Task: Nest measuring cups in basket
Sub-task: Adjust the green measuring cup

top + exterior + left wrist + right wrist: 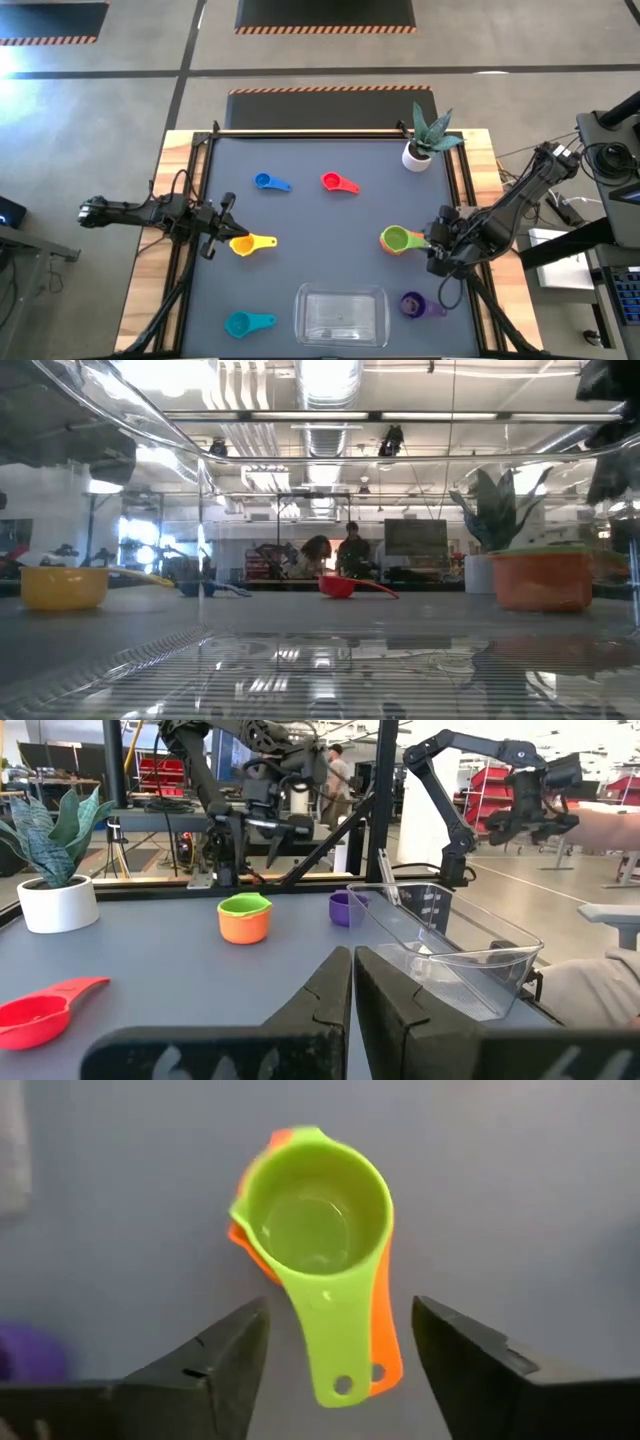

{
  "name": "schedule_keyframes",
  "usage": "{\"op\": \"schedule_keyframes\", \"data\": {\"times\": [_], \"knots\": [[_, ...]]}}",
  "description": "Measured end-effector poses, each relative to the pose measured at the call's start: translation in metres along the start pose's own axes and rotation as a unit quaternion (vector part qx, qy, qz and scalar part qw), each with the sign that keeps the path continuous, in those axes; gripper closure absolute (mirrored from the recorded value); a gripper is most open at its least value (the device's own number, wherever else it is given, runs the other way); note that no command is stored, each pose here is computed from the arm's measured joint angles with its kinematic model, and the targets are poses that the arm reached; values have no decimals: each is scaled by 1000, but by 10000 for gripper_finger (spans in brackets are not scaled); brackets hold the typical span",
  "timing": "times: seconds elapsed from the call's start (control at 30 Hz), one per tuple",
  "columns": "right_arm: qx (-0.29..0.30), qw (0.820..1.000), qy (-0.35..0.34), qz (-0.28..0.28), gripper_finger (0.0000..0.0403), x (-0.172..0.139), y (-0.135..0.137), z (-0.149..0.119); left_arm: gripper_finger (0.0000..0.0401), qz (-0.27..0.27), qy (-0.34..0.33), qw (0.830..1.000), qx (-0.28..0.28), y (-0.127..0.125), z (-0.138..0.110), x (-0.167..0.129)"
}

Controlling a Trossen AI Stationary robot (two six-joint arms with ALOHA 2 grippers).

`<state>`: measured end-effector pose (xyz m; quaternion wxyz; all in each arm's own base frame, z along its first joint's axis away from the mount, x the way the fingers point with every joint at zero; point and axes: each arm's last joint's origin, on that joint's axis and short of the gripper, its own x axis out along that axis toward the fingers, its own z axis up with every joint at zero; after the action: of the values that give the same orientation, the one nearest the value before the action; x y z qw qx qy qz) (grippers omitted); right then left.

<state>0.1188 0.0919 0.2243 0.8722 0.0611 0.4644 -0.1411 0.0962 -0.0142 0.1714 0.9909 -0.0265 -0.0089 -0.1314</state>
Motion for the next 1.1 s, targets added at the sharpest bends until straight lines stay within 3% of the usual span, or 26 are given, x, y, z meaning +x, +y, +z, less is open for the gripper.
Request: {"op": "schedule_keyframes", "data": {"times": [0.2,0.3,0.57,0.77,1.1], "knots": [[38,995,-39,82,139,-29,17,31,401,0,0,1000,0,0,0,0],[25,993,-14,111,144,-32,35,42,401,0,0,1000,0,0,0,0],[-19,985,146,88,165,-14,94,52,401,0,0,1000,0,0,0,0],[-33,986,147,75,175,-15,123,47,401,0,0,1000,0,0,0,0],[25,984,167,59,177,2,124,14,401,0,0,1000,0,0,0,0]]}}
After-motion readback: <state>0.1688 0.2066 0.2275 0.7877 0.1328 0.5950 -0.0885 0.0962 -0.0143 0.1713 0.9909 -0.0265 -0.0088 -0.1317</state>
